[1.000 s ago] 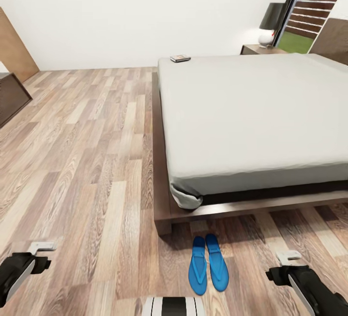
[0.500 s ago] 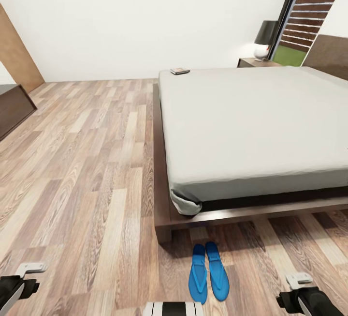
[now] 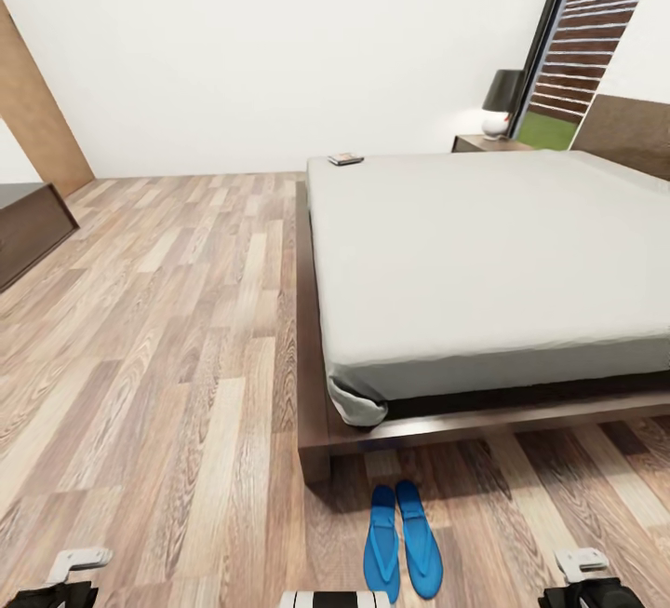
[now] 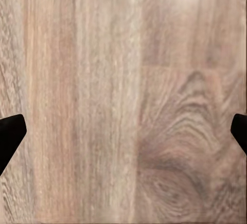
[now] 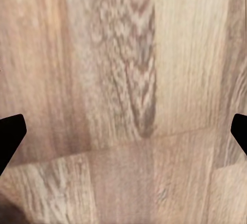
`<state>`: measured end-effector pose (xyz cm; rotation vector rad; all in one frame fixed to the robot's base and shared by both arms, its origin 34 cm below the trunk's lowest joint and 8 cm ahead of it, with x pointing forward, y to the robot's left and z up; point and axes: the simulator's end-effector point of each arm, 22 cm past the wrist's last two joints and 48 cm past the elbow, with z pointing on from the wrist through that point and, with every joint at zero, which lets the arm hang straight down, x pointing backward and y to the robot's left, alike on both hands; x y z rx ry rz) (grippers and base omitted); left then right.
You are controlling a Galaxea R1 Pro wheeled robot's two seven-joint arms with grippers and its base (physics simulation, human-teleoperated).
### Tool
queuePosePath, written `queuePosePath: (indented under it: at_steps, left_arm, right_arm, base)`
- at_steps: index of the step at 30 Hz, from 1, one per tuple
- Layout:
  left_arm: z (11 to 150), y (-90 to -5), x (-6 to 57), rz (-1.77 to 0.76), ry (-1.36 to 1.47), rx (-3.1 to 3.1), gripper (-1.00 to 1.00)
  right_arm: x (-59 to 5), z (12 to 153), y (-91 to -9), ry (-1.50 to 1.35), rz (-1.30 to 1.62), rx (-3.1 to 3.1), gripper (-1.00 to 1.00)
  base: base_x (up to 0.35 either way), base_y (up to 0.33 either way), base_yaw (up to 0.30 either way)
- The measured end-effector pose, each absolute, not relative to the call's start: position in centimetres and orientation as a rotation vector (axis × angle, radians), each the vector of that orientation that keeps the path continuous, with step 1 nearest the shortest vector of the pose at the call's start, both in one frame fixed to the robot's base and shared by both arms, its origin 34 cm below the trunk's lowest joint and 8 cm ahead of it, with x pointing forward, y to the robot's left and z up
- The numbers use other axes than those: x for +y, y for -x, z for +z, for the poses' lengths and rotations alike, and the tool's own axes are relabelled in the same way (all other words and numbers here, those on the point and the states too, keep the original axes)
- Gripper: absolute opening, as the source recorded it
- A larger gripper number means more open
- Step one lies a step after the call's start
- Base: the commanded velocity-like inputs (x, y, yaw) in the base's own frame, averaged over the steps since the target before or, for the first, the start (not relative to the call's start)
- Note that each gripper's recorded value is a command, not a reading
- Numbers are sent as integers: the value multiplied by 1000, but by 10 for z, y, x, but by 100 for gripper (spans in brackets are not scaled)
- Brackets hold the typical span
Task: In the bedroom, move the book from the bed onto either nightstand, and place the two sandals side by side next to the bed.
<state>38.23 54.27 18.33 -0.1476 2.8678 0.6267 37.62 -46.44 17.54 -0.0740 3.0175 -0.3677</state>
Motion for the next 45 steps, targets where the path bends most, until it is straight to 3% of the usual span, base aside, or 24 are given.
queuePosePath:
  at_steps: [23, 45]
  left_arm:
    - [168, -294, 489, 528, 94, 2819, 100]
    - [183, -316, 465, 468, 102, 2717, 100]
  right_arm:
    - [-461, 168, -338, 46, -329, 2915, 100]
    - [-471, 190, -349, 24, -342, 2848, 100]
  base:
    - [0, 0, 0]
    - [0, 0, 0]
